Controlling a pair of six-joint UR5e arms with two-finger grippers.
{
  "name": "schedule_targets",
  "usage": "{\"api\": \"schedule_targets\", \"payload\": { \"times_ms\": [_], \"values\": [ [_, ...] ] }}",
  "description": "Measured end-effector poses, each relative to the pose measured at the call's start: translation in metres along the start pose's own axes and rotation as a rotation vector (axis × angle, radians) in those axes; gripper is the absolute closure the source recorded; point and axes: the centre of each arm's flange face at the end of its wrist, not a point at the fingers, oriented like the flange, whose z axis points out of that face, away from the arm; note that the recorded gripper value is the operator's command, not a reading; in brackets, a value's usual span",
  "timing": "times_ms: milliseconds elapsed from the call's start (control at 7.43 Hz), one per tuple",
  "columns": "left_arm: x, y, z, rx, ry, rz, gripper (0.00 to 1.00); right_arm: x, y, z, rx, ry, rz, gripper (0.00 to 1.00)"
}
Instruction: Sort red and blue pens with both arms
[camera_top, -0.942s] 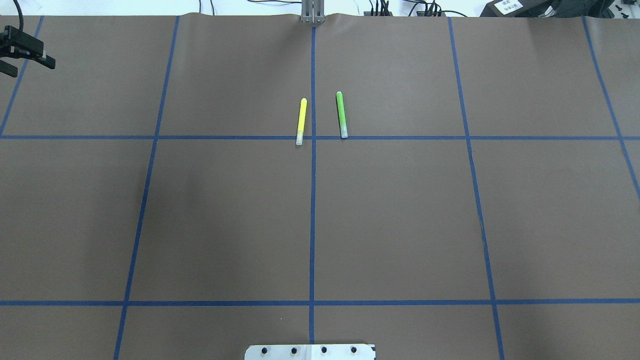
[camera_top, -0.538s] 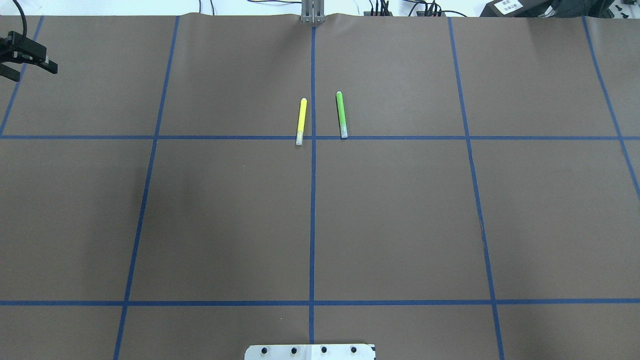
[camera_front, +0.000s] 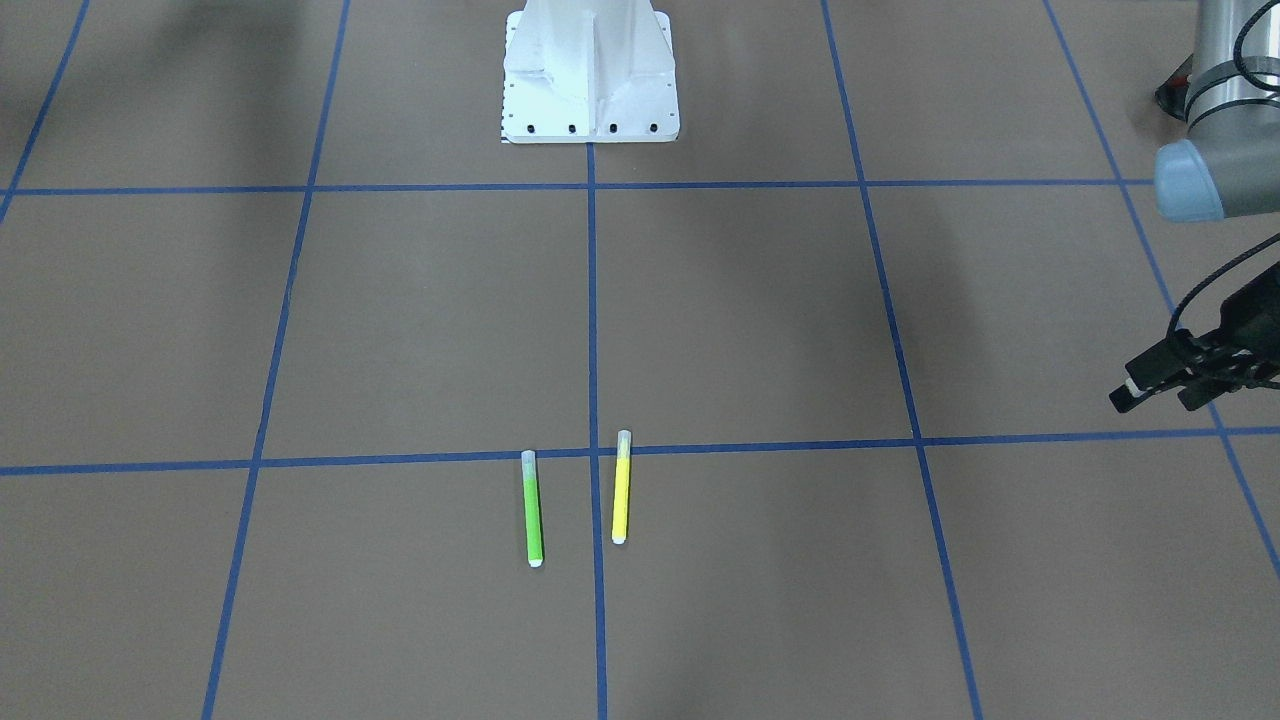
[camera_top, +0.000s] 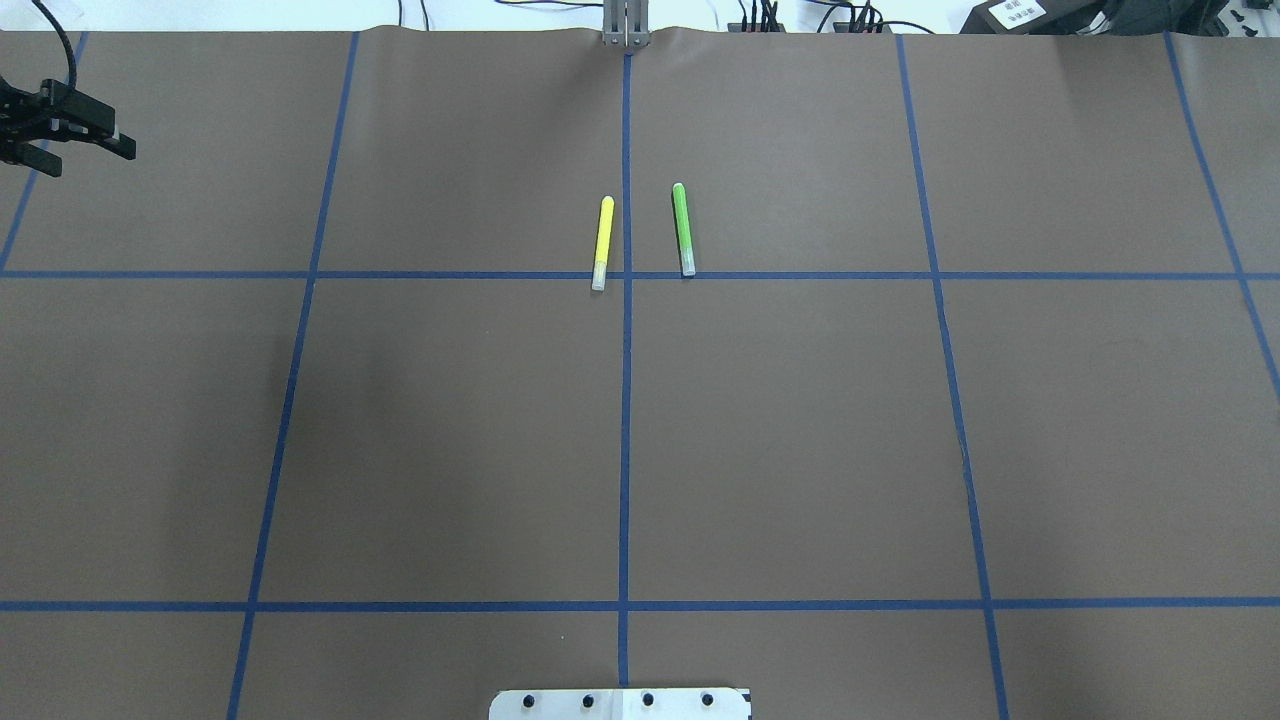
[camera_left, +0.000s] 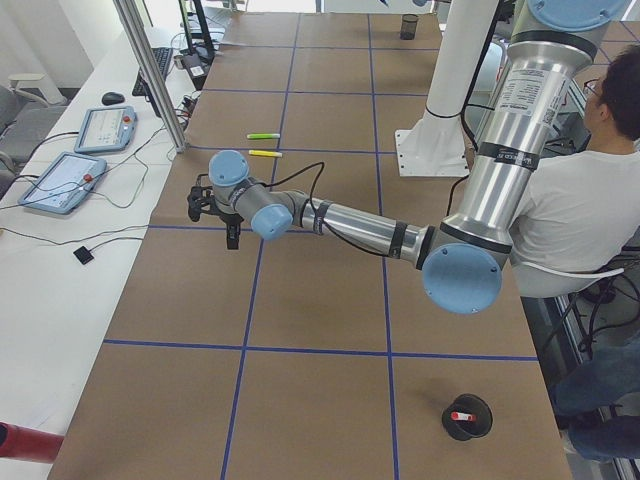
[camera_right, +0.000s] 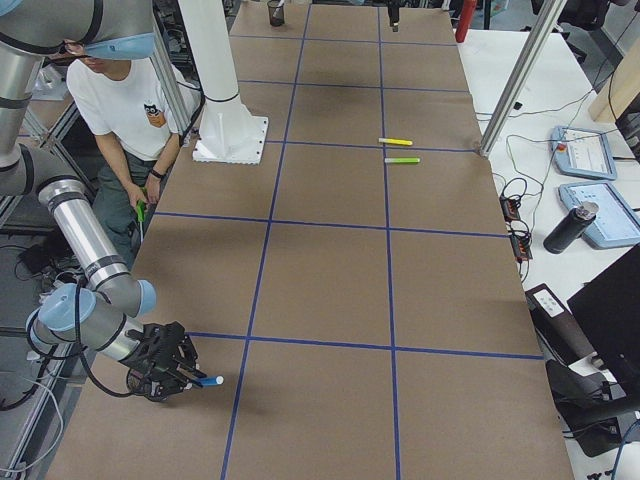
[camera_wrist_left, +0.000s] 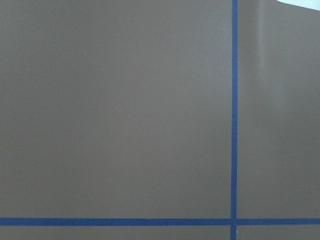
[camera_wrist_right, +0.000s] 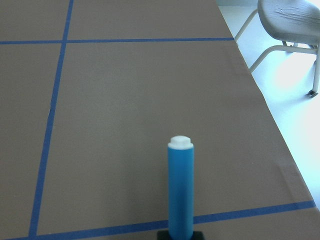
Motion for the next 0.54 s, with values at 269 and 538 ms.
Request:
{"api": "schedule_targets", "payload": {
  "times_ms": [269,538],
  "values": [
    [0.001,0.001,0.001,0.003,0.0,-0.003,0.02,-0.011,0.004,-0.014,-0.046,-0.013,0.016,1.0],
    [0.003,0.002,0.0,0.005,0.003,-0.001,0.02,-0.021,0.022,-0.025,-0.087,-0.021,0.02,1.0]
  ]
}}
